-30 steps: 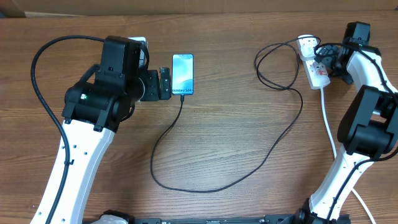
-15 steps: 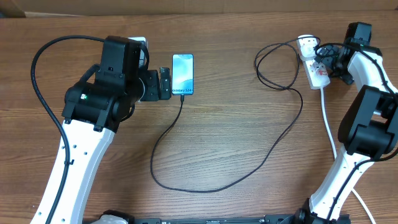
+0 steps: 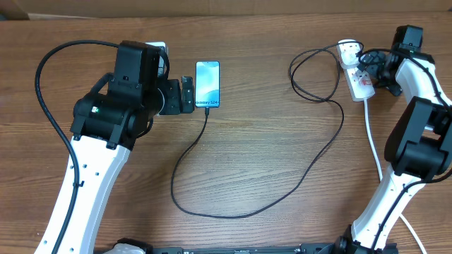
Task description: Plug charger to phone and switch on socket
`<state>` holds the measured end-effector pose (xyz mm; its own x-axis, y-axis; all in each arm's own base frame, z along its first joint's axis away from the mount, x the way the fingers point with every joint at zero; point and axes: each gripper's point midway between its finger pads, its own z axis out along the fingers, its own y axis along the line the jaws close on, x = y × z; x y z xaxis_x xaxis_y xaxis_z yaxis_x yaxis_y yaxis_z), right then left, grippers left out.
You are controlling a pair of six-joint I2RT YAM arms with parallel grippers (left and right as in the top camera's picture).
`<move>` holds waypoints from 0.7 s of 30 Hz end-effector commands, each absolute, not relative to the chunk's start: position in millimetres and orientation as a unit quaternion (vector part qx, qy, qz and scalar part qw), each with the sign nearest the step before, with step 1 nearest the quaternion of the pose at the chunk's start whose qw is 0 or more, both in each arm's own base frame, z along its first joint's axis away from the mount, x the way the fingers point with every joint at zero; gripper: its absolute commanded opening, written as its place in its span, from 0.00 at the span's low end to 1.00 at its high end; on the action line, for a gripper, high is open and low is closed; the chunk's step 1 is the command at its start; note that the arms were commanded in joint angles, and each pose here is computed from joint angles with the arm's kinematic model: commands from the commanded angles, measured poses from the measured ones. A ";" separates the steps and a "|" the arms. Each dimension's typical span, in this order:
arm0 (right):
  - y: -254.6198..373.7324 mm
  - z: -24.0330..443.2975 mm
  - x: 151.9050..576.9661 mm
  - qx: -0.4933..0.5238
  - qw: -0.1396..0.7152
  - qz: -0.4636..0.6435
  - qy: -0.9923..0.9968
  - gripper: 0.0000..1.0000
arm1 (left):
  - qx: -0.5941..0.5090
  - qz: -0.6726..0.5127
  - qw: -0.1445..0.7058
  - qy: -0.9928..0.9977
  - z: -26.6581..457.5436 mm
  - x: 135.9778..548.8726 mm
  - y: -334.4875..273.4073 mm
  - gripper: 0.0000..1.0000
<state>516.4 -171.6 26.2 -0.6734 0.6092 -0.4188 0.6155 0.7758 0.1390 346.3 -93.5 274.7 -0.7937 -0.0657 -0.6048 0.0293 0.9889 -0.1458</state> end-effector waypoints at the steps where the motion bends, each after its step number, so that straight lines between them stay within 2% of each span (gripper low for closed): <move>1: -122.7 14.5 525.3 0.284 0.210 0.070 0.933 1.00 | -0.017 -0.070 0.318 0.945 271.1 345.4 -92.0 1.00; 21: -121.3 13.3 522.7 0.285 0.203 0.071 0.934 1.00 | -0.017 -0.070 0.318 0.945 271.1 345.4 -92.0 0.99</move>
